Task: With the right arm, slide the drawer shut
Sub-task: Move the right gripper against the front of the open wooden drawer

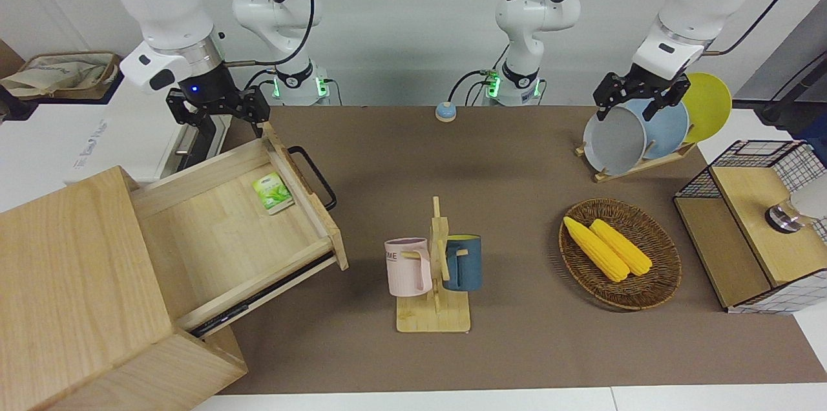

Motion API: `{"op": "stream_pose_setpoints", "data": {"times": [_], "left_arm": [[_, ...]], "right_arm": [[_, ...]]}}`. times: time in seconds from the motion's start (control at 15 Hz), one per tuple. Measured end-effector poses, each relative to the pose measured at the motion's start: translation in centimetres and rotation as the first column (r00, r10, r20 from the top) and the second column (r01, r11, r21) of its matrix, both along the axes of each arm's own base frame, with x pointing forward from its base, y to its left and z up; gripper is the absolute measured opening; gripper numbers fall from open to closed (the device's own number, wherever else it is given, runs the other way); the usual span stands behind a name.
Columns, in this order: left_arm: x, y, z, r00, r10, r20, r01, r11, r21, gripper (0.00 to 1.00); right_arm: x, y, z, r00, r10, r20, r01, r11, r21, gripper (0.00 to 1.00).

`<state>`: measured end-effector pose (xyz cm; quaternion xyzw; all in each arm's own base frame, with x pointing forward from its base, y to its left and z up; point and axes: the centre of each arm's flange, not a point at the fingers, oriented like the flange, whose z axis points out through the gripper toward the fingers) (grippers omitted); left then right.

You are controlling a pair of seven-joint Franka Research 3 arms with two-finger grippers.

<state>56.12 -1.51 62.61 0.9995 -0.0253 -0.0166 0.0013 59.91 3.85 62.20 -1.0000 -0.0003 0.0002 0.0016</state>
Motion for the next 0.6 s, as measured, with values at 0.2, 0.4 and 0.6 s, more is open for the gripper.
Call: {"op": "stream_pose_setpoints", "data": {"times": [0.2, 0.4, 0.6], "left_arm": [[0.00, 0.00, 0.00, 1.0000, 0.000, 0.000, 0.000, 1.000, 0.000, 1.00], [0.00, 0.00, 0.00, 1.0000, 0.000, 0.000, 0.000, 1.000, 0.000, 1.00], [0.00, 0.00, 0.00, 1.0000, 0.000, 0.000, 0.000, 1.000, 0.000, 1.00]], "right_arm": [[-0.01, 0.05, -0.05, 1.000, 0.001, -0.001, -0.001, 1.000, 0.000, 0.38], [-0.02, 0.21, -0.07, 1.000, 0.005, -0.002, -0.005, 1.000, 0.000, 0.09], [-0.02, 0.23, -0.07, 1.000, 0.005, -0.002, -0.005, 1.000, 0.000, 0.01]]}}
